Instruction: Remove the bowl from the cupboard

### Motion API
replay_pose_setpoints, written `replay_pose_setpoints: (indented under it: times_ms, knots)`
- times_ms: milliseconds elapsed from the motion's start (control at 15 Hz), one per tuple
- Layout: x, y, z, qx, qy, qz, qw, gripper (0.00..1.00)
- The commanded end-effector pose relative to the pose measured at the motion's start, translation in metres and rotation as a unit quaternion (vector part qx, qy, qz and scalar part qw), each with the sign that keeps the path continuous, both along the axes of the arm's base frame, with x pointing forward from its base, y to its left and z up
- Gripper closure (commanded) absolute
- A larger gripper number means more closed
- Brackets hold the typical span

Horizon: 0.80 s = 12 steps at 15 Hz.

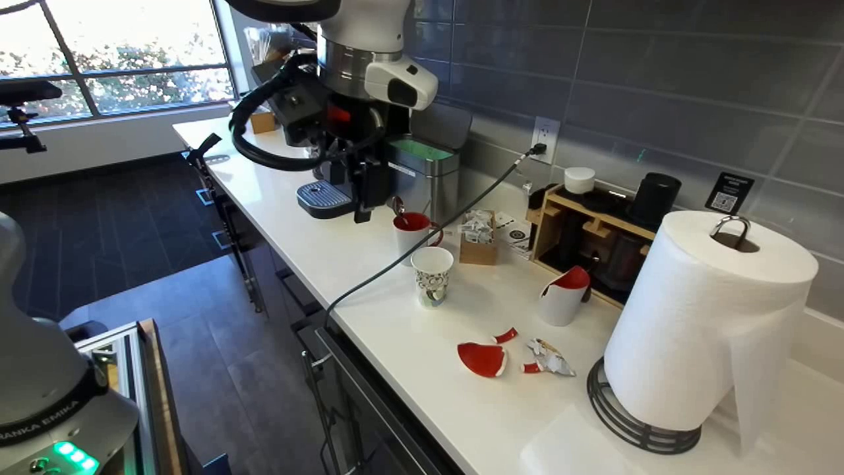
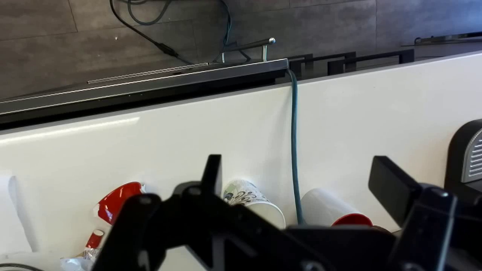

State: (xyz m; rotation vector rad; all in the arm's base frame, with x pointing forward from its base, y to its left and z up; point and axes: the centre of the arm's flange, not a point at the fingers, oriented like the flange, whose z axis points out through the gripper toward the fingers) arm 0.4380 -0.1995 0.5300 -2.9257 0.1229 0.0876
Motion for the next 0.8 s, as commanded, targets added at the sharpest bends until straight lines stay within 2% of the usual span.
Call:
replay_pose_setpoints:
  times_ms: [0, 133, 200, 400, 533, 733]
  knots:
    - [0.0, 0.0, 0.0, 0.0, 0.0, 0.0, 1.0, 0.0]
    - [0.0, 0.0, 0.0, 0.0, 0.0, 0.0, 1.0, 0.0]
    - [0.0, 0.008, 0.01, 0.025, -0.047, 0.019, 0.9984, 0.0]
    - [-0.007, 0.02, 0.061, 0.055, -0.119, 0.03, 0.9909, 0.0]
    - [-0.019, 0.024, 0.099, 0.061, -0.164, 0.052, 0.9832, 0.0]
    - [-0.042, 0.026, 0.158, 0.049, -0.233, 0.105, 0.9656, 0.0]
